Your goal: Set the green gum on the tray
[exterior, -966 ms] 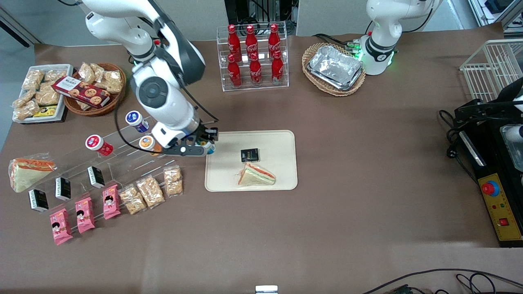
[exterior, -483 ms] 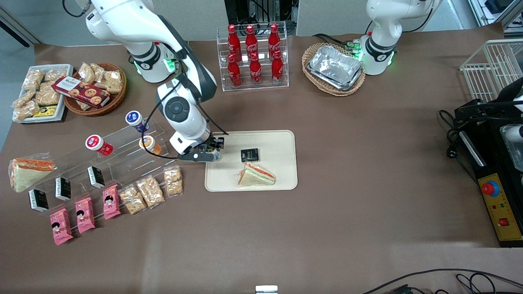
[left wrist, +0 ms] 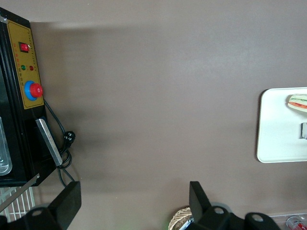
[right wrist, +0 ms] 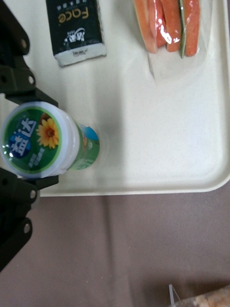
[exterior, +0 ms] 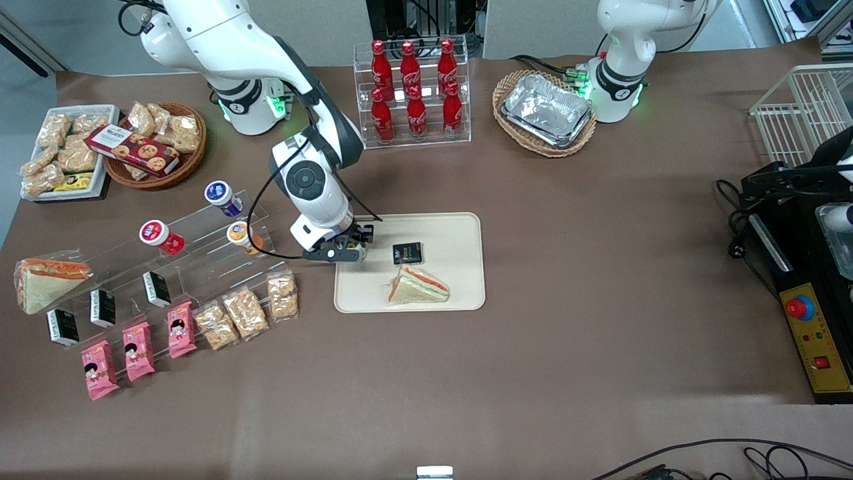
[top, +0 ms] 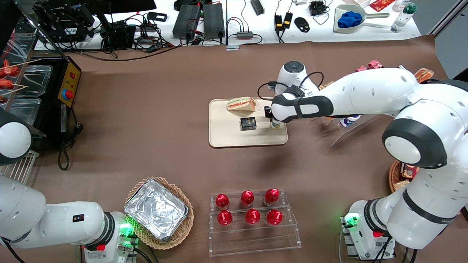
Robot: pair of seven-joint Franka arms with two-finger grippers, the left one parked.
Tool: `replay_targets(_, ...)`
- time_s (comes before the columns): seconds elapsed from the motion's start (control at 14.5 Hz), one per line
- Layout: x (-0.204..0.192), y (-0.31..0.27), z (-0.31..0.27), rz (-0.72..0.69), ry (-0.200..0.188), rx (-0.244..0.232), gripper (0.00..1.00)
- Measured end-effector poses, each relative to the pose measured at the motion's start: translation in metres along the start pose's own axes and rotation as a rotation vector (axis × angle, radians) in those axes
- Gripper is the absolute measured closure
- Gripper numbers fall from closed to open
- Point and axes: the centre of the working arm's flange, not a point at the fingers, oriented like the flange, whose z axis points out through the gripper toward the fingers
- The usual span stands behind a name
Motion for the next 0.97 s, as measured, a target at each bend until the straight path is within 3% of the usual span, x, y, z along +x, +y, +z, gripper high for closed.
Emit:
replay_targets(0.14, 0.001, -0.001, 0.004, 0.003, 0.005, 0.001, 0.41)
replay_targets(0.48, 0.008, 0.002, -0.010, 0.032, 0.013, 0.025, 0.01)
replay_targets(0.62, 0.023, 0.019, -0.039, -0.008, -0.006, 0.028, 0.01)
replay_targets(0.97, 0.076, 0.145, -0.173, -0.114, -0.111, 0.071, 0.01)
